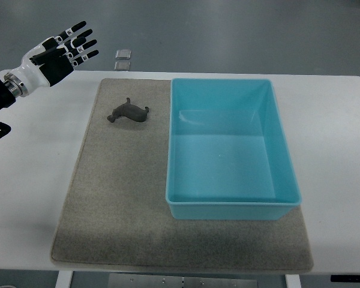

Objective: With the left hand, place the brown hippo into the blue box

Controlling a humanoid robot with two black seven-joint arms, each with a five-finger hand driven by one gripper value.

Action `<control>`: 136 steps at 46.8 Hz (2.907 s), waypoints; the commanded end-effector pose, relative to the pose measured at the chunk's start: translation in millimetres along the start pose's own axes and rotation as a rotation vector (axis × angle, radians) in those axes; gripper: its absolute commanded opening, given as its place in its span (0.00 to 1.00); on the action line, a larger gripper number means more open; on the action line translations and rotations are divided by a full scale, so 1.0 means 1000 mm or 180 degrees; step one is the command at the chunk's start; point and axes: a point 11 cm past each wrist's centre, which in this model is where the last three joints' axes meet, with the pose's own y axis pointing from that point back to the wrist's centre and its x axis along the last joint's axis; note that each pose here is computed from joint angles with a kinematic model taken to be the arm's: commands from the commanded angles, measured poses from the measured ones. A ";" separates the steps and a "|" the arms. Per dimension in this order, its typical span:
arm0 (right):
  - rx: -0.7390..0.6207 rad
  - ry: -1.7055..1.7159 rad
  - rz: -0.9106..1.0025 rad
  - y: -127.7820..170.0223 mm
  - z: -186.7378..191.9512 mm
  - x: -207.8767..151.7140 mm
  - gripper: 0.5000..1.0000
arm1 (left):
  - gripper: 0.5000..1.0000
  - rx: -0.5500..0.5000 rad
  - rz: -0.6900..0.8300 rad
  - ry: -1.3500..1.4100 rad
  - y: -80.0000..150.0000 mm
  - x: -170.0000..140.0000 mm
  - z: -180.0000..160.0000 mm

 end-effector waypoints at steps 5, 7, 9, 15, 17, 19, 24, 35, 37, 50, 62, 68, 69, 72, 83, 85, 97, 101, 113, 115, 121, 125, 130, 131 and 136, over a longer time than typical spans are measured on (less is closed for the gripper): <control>0.0000 0.0000 0.0000 0.000 0.000 0.000 0.87 | 1.00 0.0011 -0.0012 -0.0009 0.000 -0.001 -0.001; 0.0000 0.0000 0.0000 0.000 0.000 0.000 0.87 | 1.00 0.0011 -0.0012 -0.0009 0.000 -0.001 -0.001; 0.0000 0.0000 0.0000 0.000 0.000 0.000 0.87 | 1.00 0.0007 -0.0017 -0.0006 -0.001 -0.002 0.000; 0.0000 0.0000 0.0000 0.000 0.000 0.000 0.87 | 1.00 -0.0008 -0.0006 -0.0006 -0.002 -0.002 0.002; 0.0000 0.0000 0.0000 0.000 0.000 0.000 0.87 | 1.00 -0.0012 0.0004 -0.0023 -0.003 -0.003 0.003; 0.0000 0.0000 0.0000 0.000 0.000 0.000 0.87 | 1.00 -0.0032 0.0021 -0.0031 -0.003 -0.003 0.004; 0.0000 0.0000 0.0000 0.000 0.000 0.000 0.87 | 1.00 -0.0013 0.0029 -0.0053 -0.003 -0.002 0.003; 0.0000 0.0000 0.0000 0.000 0.000 0.000 0.87 | 1.00 0.0097 0.0001 -0.0324 -0.003 -0.003 0.000; 0.0000 0.0000 0.0000 0.000 0.000 0.000 0.87 | 1.00 0.0157 -0.0028 -0.0509 -0.004 -0.005 0.000; 0.0000 0.0000 0.0000 0.000 0.000 0.000 0.87 | 1.00 0.0510 -0.0025 -0.1635 -0.008 -0.005 -0.004; 0.0000 0.0000 0.0000 0.000 0.000 0.000 0.87 | 1.00 0.0722 -0.0196 -0.2652 -0.008 -0.008 0.006; 0.0000 0.0000 0.0000 0.000 0.000 0.000 0.87 | 1.00 0.0854 -0.0309 -0.3132 -0.010 -0.014 0.014; 0.0000 0.0000 0.0000 0.000 0.000 0.000 0.87 | 1.00 0.0874 -0.0322 -0.3186 -0.009 -0.015 0.015; 0.0000 0.0000 0.0000 0.000 0.000 0.000 0.87 | 1.00 0.0902 -0.0357 -0.3323 -0.010 -0.018 0.017; 0.0000 0.0000 0.0000 0.000 0.000 0.000 0.87 | 1.00 0.1060 -0.0329 -0.4421 -0.014 -0.022 0.014; 0.0000 0.0000 0.0000 0.000 0.000 0.000 0.87 | 1.00 0.1131 -0.0374 -0.4675 -0.015 -0.022 0.007; 0.0000 0.0000 0.0000 0.000 0.000 0.000 0.87 | 1.00 0.1394 -0.0630 -0.5217 -0.022 -0.029 -0.008; 0.0000 0.0000 0.0000 0.000 0.000 0.000 0.87 | 1.00 0.1406 -0.0690 -0.5280 -0.027 -0.034 -0.009; 0.0000 0.0000 0.0000 0.000 0.000 0.000 0.87 | 1.00 0.1367 -0.0797 -0.5217 -0.047 -0.050 -0.030; 0.0000 0.0000 0.0000 0.000 0.000 0.000 0.87 | 1.00 0.1376 -0.0805 -0.5205 -0.050 -0.051 -0.035; 0.0000 0.0000 -0.0004 0.000 0.000 0.000 0.87 | 1.00 0.1396 -0.0800 -0.5169 -0.056 -0.053 -0.043; 0.0000 0.0000 0.0000 0.000 0.000 0.000 0.87 | 1.00 0.1401 -0.0824 -0.5152 -0.060 -0.056 -0.049; 0.0000 0.0000 0.0000 0.000 0.000 0.000 0.87 | 0.99 0.1396 -0.0840 -0.5143 -0.063 -0.058 -0.053; 0.0000 0.0000 0.0000 0.000 0.000 0.000 0.87 | 0.99 0.1382 -0.0835 -0.5147 -0.063 -0.059 -0.053; 0.0000 0.0000 0.0000 0.000 0.000 0.000 0.87 | 0.98 0.1314 -0.0802 -0.5176 -0.065 -0.060 -0.053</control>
